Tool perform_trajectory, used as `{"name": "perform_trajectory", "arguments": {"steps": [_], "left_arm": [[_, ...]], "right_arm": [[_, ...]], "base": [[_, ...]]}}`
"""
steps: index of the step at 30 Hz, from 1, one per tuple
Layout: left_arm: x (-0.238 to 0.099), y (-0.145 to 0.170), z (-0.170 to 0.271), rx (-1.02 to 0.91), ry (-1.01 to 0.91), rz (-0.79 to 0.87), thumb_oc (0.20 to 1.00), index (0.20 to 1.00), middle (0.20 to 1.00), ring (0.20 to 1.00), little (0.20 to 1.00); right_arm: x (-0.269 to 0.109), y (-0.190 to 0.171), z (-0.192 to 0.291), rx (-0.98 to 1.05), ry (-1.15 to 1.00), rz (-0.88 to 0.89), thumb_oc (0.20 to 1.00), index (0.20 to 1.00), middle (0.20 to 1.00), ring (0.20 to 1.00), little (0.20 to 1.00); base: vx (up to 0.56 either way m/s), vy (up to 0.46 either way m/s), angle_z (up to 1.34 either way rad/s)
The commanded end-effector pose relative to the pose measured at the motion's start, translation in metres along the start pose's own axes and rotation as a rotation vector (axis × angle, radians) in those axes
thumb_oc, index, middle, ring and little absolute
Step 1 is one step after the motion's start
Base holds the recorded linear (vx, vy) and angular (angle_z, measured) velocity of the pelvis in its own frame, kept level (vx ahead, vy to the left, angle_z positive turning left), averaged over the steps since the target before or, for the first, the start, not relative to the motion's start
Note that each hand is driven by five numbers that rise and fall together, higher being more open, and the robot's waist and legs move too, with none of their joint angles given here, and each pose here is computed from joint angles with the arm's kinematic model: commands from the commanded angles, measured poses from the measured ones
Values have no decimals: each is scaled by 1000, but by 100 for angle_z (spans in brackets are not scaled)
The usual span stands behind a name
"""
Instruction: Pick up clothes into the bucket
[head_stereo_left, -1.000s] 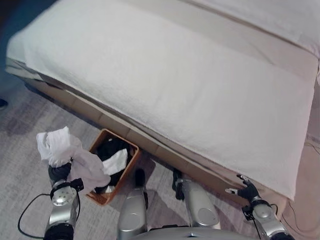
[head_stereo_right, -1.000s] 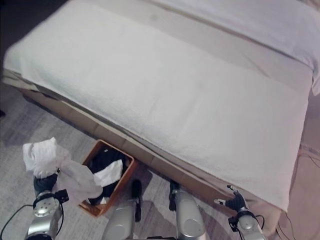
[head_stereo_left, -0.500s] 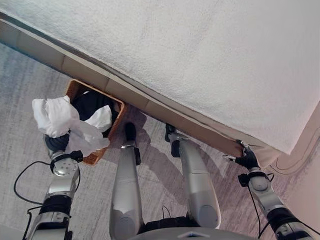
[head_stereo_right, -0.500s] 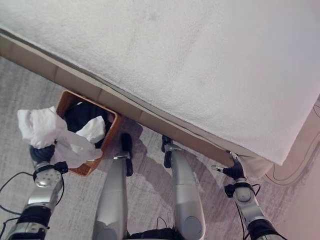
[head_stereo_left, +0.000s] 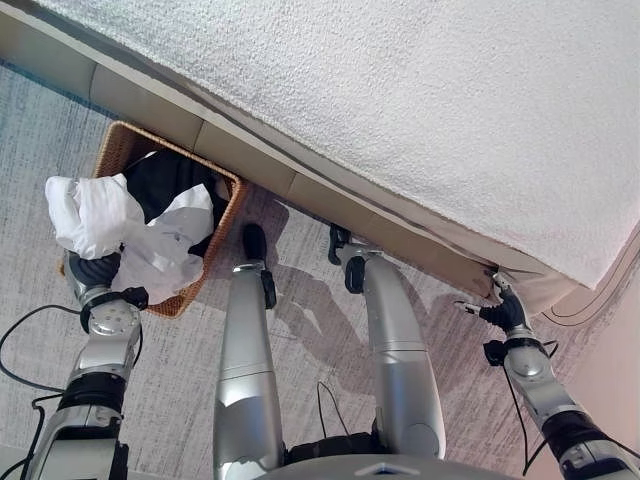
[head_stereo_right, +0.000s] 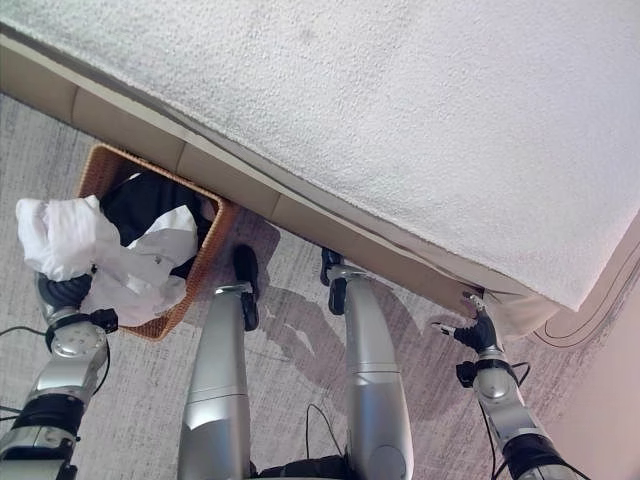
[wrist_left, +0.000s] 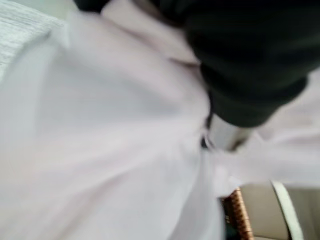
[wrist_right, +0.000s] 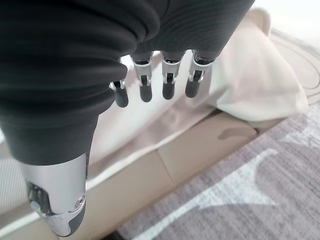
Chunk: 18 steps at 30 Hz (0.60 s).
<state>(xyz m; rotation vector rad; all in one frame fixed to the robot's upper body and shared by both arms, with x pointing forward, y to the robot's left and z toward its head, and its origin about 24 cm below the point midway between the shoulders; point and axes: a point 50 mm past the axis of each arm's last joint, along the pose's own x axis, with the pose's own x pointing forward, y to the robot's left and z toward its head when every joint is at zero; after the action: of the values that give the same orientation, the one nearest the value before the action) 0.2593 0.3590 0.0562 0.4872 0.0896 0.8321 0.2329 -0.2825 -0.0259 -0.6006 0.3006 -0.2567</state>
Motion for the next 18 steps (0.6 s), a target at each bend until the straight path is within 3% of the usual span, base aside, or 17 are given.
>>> {"name": "perform_trajectory", "arguments": {"steps": [1, 13, 18], "left_arm": [[7, 27, -6, 76, -4, 65, 1000, 1000, 1000, 1000, 1000], [2, 28, -12, 133, 0, 35, 1000, 1000, 1000, 1000, 1000], [-11, 15, -20, 91, 20, -67, 1000, 1000, 1000, 1000, 1000]], "right_arm": [[-2, -6, -1, -3, -1, -14, 1000, 1000, 1000, 1000, 1000], [2, -5, 3, -21, -16, 20, 1000, 1000, 1000, 1000, 1000], [3, -4, 4, -23, -9, 32, 1000, 1000, 1000, 1000, 1000]], "base": [[0, 0, 0], [0, 9, 0], [-4, -4, -2]]}}
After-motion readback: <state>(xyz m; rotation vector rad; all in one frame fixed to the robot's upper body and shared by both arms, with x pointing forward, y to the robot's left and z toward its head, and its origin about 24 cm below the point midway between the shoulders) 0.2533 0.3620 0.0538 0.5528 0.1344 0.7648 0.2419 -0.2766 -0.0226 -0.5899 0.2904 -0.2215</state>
